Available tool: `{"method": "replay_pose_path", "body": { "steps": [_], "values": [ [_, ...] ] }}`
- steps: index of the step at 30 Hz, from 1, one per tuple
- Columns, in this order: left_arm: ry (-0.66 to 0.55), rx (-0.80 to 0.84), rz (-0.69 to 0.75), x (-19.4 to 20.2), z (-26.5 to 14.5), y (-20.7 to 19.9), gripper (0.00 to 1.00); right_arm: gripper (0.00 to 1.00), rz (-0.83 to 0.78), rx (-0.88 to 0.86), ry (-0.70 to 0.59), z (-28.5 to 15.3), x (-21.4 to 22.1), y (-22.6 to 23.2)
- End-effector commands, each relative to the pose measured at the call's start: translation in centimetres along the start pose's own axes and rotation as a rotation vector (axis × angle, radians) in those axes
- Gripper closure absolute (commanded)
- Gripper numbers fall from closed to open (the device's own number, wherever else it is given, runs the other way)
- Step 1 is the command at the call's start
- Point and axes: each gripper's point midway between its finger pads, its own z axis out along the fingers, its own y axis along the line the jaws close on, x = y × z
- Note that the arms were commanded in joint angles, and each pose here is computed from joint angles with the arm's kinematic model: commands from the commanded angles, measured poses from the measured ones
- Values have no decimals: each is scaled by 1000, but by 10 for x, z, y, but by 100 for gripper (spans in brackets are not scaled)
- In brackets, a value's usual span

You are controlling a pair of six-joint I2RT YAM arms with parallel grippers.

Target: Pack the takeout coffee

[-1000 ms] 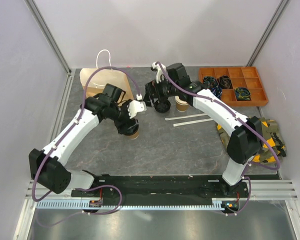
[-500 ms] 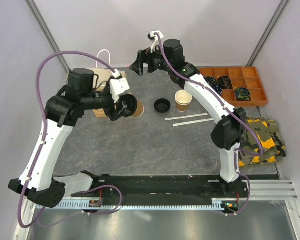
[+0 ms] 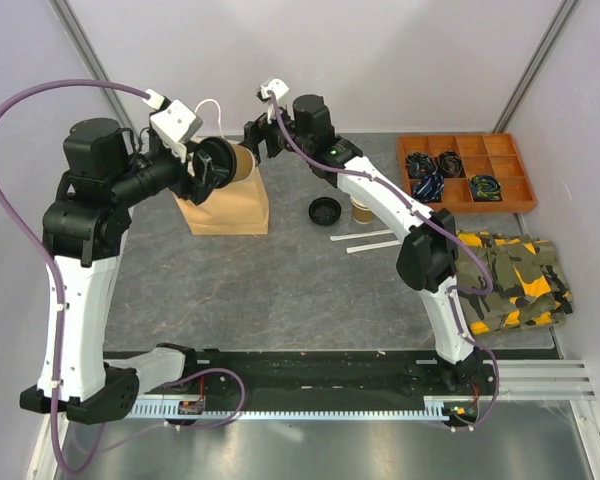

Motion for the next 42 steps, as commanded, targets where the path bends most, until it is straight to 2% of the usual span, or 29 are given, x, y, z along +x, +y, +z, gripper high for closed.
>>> {"method": "replay_pose_path", "body": {
  "steps": [1, 3, 7, 15, 21, 22, 24, 32, 35, 42],
  "values": [
    [-81, -121, -60, -24, -15, 20, 41, 5, -129, 30, -88, 5, -28, -7],
    [-77, -144, -81, -21, -16, 24, 42, 7, -142, 39, -88, 8, -26, -9],
    [-63, -190, -107, -14, -19, 34, 42, 24, -162, 52, -85, 9, -24, -12],
    [11, -316, -167, 13, -22, 64, 45, 45, -175, 17, -54, 7, -14, -8],
    [38, -372, -196, 24, -24, 81, 46, 76, -176, -23, -29, -4, -16, 9],
    [38, -374, -195, 24, -24, 82, 47, 86, -178, -24, -26, -7, -18, 11],
    [30, -377, -194, 23, -25, 83, 47, 98, -182, -23, -26, -15, -23, 18],
    [-10, -404, -184, 10, -33, 84, 47, 100, -88, 9, 46, -48, -22, 42],
    [-21, -408, -180, 7, -34, 85, 48, 100, -27, 29, 42, -71, -38, 52],
    [-30, -387, -195, 7, -30, 82, 48, 100, 93, 59, 187, -119, -10, 68]
  ]
}}
